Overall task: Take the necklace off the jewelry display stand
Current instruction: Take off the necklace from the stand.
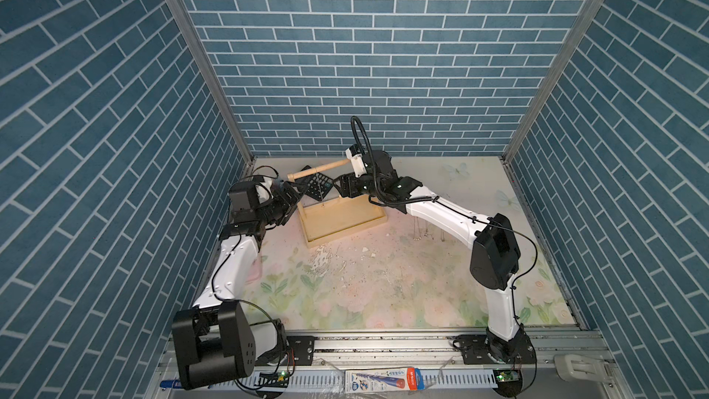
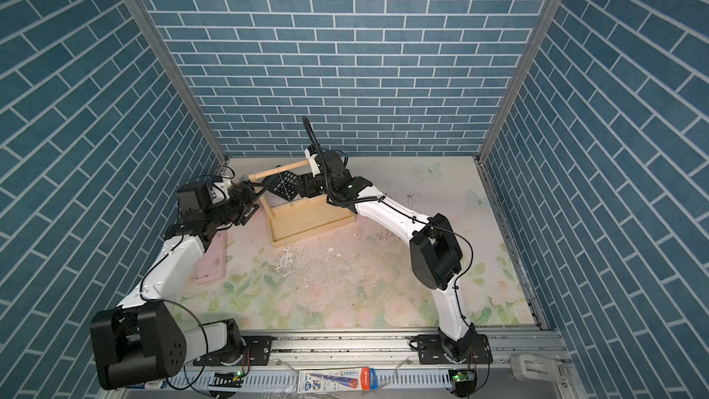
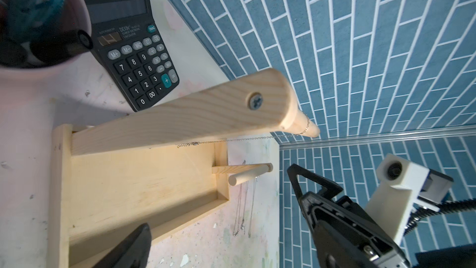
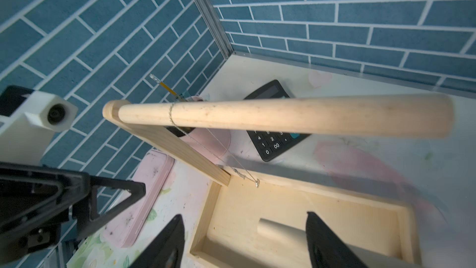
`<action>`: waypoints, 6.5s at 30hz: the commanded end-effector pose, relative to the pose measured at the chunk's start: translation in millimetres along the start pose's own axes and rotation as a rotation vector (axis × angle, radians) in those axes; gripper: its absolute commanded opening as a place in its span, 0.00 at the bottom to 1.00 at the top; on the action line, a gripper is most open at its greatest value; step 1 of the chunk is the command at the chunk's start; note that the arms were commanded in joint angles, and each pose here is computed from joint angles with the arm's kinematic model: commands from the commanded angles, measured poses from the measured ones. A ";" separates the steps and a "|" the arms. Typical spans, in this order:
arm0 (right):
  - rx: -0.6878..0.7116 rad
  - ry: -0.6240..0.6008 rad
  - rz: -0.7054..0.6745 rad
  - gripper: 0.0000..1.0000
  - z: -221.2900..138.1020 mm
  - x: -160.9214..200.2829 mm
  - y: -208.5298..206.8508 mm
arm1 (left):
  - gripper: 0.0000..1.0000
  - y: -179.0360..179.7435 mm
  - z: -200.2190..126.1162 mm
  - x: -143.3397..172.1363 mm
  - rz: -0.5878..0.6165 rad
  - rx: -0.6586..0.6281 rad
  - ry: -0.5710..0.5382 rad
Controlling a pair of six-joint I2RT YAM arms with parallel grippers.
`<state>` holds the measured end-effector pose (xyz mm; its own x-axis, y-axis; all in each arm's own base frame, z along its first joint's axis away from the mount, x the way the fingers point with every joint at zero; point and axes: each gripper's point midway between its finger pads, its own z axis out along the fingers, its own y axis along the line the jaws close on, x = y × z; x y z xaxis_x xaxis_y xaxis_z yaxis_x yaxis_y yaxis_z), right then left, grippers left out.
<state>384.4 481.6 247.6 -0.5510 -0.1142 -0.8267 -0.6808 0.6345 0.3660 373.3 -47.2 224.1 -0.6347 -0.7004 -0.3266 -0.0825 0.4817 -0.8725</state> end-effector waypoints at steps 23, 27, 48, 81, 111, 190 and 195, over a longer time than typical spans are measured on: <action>-0.100 -0.089 -0.038 0.41 61.2 -10.3 44.2 | 0.99 -23.6 -13.5 -5.9 0.005 0.217 -0.036; -0.098 -0.089 -0.042 0.35 67.2 -10.9 45.1 | 0.99 -18.8 -13.8 -3.3 -0.004 0.211 -0.035; -0.083 -0.110 -0.058 0.11 65.8 -19.6 49.2 | 0.99 -12.8 -13.0 -0.9 -0.021 0.200 -0.029; -0.057 -0.144 -0.093 0.00 41.4 -38.4 54.0 | 0.99 -8.7 -11.3 0.4 -0.031 0.191 -0.023; -0.037 -0.210 -0.139 0.00 0.4 -68.1 62.0 | 0.99 -14.4 -11.8 1.8 -0.013 0.206 -0.018; 0.141 -0.273 -0.124 0.00 -78.1 -138.1 -40.4 | 0.99 -101.1 47.5 66.6 0.229 0.202 0.195; 0.151 -0.279 -0.117 0.00 -88.0 -140.0 -49.5 | 0.99 -106.0 55.7 72.9 0.252 0.195 0.212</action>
<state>460.9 410.7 358.3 -0.3506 0.0048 -0.9365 -0.6208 0.7476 0.2362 375.3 -173.3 269.5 -0.7682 -0.4582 -0.4472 0.2088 0.4810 -0.8515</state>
